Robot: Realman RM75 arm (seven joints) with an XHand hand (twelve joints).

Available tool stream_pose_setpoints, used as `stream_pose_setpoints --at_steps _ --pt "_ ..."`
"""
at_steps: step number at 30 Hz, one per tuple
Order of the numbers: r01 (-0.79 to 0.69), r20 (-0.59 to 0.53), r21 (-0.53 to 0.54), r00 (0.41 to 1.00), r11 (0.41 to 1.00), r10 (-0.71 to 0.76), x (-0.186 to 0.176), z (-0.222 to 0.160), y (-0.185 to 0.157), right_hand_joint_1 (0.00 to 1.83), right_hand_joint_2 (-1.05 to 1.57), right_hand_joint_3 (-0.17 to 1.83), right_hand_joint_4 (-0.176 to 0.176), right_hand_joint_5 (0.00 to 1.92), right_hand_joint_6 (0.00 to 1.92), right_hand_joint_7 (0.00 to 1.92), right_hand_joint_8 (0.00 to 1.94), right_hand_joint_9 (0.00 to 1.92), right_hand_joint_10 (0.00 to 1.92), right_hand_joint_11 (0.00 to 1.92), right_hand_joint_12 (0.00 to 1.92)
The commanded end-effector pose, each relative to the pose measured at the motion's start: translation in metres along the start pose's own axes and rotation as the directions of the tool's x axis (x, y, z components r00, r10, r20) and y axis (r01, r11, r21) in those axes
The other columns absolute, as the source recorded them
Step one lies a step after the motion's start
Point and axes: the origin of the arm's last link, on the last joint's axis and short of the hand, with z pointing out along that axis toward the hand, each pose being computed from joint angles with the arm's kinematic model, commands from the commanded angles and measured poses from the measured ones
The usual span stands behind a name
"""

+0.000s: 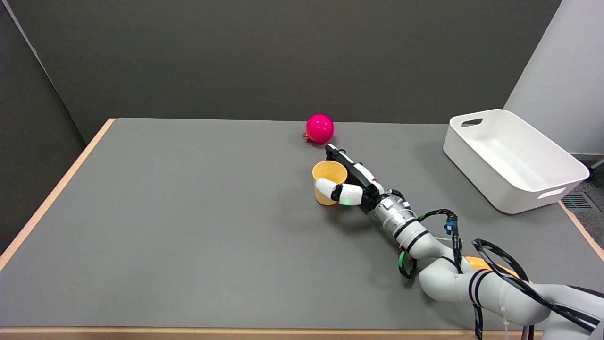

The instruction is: Pick up the yellow cup.

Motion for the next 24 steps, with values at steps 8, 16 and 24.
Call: stream_pose_setpoints --at_steps 8,16,24 --pt "0.012 -0.008 -0.012 1.000 1.000 -0.012 0.0051 -0.0014 0.0036 0.99 0.51 0.88 -0.039 0.00 0.00 0.00 0.00 0.00 0.00 0.00 0.21" --pt "0.017 -0.007 -0.012 1.000 1.000 -0.017 0.0049 -0.0013 0.0035 1.05 0.52 0.90 -0.039 0.00 0.00 0.00 0.00 0.00 0.00 0.00 0.22" --pt "0.015 -0.012 -0.012 1.000 1.000 -0.015 0.0050 -0.0009 0.0033 0.99 0.51 0.88 -0.040 0.00 0.00 0.00 0.00 0.00 0.00 0.00 0.23"
